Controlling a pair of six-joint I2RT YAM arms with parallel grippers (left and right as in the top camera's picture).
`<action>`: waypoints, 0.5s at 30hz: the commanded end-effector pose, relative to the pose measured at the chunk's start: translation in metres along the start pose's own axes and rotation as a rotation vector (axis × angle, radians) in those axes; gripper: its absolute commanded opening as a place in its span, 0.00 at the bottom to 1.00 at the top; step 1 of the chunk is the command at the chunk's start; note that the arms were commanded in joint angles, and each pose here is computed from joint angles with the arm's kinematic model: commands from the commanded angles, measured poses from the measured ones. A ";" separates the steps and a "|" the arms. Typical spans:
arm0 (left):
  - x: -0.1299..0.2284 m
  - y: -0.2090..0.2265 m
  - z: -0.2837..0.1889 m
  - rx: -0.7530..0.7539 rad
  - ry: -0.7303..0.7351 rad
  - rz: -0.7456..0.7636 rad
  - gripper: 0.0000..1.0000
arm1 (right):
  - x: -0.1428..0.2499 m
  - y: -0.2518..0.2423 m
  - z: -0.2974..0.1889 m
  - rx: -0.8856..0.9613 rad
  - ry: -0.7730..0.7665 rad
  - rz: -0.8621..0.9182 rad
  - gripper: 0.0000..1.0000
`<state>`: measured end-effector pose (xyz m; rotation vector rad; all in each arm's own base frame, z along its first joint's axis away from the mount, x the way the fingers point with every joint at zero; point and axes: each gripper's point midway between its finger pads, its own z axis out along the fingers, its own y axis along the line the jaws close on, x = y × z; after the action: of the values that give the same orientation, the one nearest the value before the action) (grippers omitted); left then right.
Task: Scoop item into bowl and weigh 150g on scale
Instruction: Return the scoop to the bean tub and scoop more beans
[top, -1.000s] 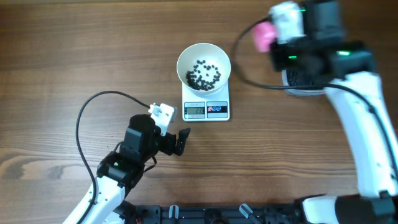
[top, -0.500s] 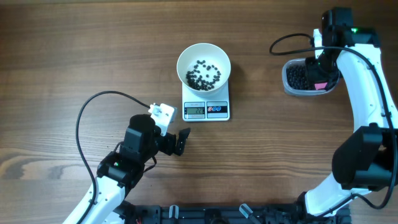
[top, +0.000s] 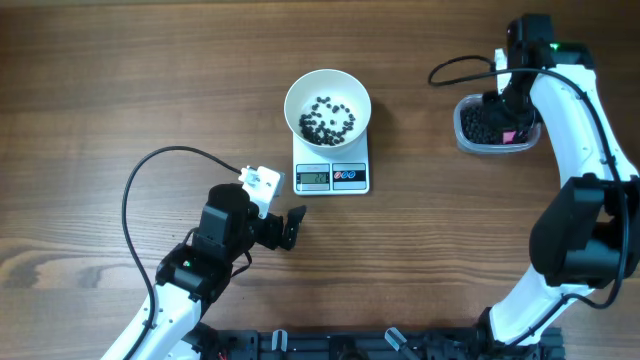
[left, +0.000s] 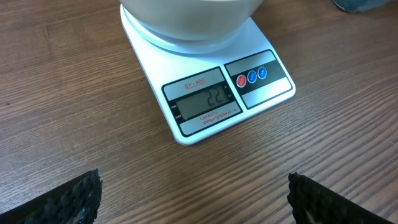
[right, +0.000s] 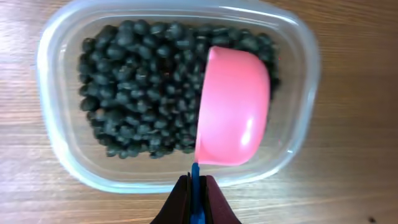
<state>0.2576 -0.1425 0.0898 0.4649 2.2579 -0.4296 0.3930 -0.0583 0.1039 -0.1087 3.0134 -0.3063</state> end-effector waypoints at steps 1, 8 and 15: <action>0.000 0.003 -0.001 -0.012 -0.005 -0.012 1.00 | 0.006 0.029 0.012 -0.198 0.033 -0.031 0.04; 0.000 0.003 -0.001 -0.012 -0.005 -0.013 1.00 | 0.009 0.026 0.008 -0.402 0.009 0.064 0.04; 0.000 0.003 -0.001 -0.012 -0.005 -0.012 1.00 | 0.003 0.006 0.003 -0.559 -0.065 0.191 0.04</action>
<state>0.2576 -0.1425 0.0898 0.4649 2.2579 -0.4296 0.3854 -0.0665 0.1028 0.1232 2.9600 0.3713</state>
